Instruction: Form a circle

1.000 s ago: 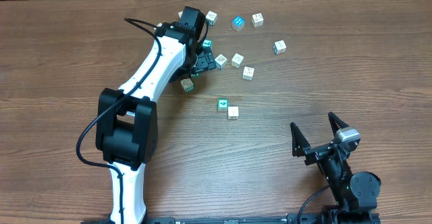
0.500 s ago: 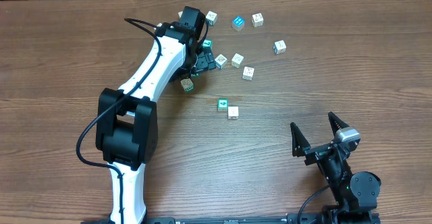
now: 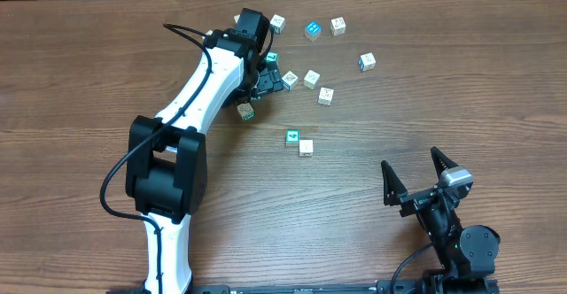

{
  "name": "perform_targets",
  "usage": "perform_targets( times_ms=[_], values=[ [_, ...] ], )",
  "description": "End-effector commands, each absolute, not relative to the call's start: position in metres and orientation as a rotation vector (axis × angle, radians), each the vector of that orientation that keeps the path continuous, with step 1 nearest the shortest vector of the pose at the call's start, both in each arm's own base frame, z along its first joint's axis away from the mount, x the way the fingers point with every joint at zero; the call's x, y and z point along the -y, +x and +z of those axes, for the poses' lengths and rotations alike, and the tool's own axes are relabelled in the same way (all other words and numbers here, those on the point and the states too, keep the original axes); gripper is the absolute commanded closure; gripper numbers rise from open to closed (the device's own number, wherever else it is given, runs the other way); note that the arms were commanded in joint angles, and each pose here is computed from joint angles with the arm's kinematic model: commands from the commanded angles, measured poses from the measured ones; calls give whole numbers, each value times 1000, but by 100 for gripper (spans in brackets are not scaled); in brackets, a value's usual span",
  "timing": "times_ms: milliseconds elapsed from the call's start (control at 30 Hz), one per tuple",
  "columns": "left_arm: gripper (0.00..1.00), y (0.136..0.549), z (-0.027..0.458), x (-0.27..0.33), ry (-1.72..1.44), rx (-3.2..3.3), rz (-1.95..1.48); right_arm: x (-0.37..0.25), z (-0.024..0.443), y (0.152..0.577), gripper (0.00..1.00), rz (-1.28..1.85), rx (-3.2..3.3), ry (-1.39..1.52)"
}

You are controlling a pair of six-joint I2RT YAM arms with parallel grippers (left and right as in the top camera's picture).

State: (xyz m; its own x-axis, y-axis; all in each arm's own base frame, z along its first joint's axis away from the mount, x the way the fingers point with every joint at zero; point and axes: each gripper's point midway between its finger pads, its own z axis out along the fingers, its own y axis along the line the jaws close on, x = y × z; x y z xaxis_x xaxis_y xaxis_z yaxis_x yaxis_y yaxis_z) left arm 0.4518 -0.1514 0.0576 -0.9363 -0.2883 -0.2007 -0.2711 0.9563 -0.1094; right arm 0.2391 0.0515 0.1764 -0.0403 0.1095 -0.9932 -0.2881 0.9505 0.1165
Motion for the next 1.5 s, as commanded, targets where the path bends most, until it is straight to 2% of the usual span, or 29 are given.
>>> perform_targets(
  times_ms=[0,1267,1300,1367,1400,1467],
  values=[
    [0,456,59,152,-390,-2885,-113,-50,175,240,0,310,-1575,-138],
    [2,469,63,156,-304,-2838,-133,-50,175,240,0,310,-1575,-137],
    [5,470,63,156,-296,-2838,-132,-50,175,240,0,310,-1575,-138],
    [23,470,63,156,-278,-2839,-130,-50,175,240,0,310,-1575,-137],
    [39,470,63,156,-278,-2839,-130,-50,175,240,0,310,-1575,-138],
    [77,469,63,156,-278,-2841,-130,-50,175,240,0,310,-1575,-138]
  ],
)
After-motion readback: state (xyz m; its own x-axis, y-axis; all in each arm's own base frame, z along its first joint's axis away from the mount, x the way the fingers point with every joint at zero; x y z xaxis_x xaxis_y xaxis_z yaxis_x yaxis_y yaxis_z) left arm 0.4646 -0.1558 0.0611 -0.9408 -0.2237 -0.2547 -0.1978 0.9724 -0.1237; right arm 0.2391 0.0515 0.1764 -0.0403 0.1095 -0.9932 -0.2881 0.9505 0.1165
